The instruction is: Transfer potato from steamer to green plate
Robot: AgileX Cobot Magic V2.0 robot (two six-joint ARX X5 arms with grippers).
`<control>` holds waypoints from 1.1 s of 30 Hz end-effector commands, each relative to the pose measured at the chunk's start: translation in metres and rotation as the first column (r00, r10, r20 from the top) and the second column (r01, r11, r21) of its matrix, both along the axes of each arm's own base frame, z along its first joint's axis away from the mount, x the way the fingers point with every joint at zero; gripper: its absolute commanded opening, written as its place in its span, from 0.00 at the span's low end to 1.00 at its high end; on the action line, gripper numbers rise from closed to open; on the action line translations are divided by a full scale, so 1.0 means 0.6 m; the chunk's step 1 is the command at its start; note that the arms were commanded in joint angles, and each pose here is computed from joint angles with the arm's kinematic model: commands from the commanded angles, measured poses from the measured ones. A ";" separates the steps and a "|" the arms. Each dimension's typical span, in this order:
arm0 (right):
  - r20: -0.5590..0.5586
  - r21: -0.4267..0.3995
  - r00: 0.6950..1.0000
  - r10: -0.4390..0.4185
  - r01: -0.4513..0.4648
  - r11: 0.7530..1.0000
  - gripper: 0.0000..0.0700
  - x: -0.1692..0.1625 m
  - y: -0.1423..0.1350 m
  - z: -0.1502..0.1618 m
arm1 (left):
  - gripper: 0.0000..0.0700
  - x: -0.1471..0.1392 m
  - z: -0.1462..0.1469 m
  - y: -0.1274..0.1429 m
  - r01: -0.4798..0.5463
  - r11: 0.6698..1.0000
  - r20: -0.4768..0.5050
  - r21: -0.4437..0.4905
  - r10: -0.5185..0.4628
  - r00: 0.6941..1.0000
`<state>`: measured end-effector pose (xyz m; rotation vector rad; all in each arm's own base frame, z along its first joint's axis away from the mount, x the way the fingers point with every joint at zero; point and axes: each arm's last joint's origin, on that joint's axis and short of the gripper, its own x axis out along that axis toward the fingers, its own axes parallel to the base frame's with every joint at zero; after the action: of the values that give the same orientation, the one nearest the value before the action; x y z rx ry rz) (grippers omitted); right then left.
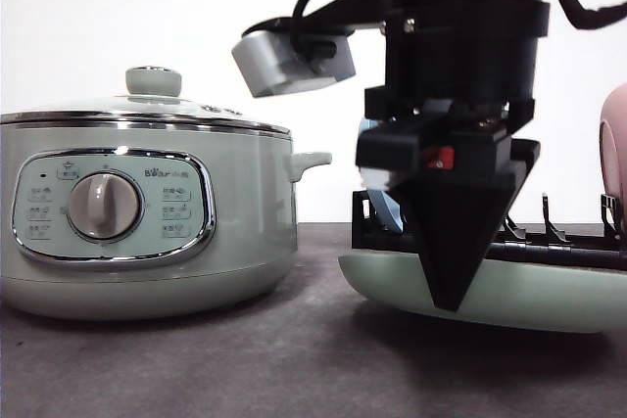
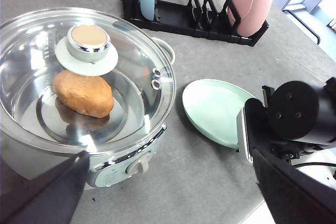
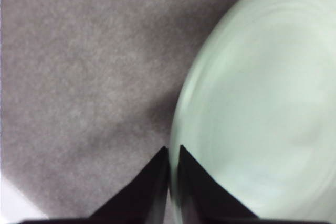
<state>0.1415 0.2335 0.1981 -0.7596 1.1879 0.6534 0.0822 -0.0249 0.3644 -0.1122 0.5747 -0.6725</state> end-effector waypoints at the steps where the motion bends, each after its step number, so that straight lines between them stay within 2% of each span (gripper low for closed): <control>1: -0.020 0.025 1.000 -0.011 0.011 1.000 0.23 -0.003 0.006 -0.005 | 0.91 -0.001 0.011 0.000 0.011 1.000 0.032 0.002 -0.011 0.999; 3: -0.023 0.044 1.000 -0.021 0.022 0.999 0.47 -0.003 0.007 -0.008 | 0.91 -0.001 0.011 0.000 0.011 1.000 0.032 0.002 -0.011 0.999; 5: -0.017 0.057 1.000 -0.025 0.025 0.998 0.56 -0.002 0.009 -0.008 | 0.91 -0.002 0.011 0.000 0.011 1.000 0.032 0.002 -0.011 0.999; 14: 0.012 0.103 1.000 -0.019 0.018 0.995 0.56 0.004 0.014 0.011 | 0.91 -0.001 0.011 0.000 0.011 1.000 0.032 0.002 -0.011 0.999; 18: 0.060 0.176 0.998 -0.016 0.006 0.984 0.56 0.012 0.013 0.055 | 0.91 -0.001 0.011 0.000 0.011 1.000 0.032 0.002 -0.011 0.999; 22: 0.123 0.276 0.992 -0.039 0.003 0.961 0.56 0.023 0.000 0.113 | 0.91 -0.001 0.011 0.000 0.011 1.000 0.032 0.002 -0.011 0.999; 25: 0.156 0.366 0.986 -0.063 0.001 0.931 0.56 0.032 -0.017 0.159 | 0.91 -0.001 0.011 0.000 0.011 1.000 0.032 0.002 -0.011 0.999; 27: 0.161 0.439 0.984 -0.071 -0.006 0.898 0.56 0.038 -0.032 0.189 | 0.91 -0.001 0.011 0.000 0.011 1.000 0.032 0.002 -0.011 0.999; 29: 0.158 0.514 0.984 -0.081 -0.012 0.858 0.56 0.045 -0.048 0.215 | 0.91 -0.001 0.011 0.000 0.011 1.000 0.032 0.002 -0.011 0.999; 33: 0.133 0.662 0.989 -0.069 -0.037 0.749 0.56 0.059 -0.081 0.260 | 0.91 -0.001 0.011 0.000 0.011 1.000 0.032 0.002 -0.011 0.999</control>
<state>0.1753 0.1834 0.3479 -0.1951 0.7522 0.8716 0.0822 -0.0249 0.3644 -0.1122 0.5747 -0.6725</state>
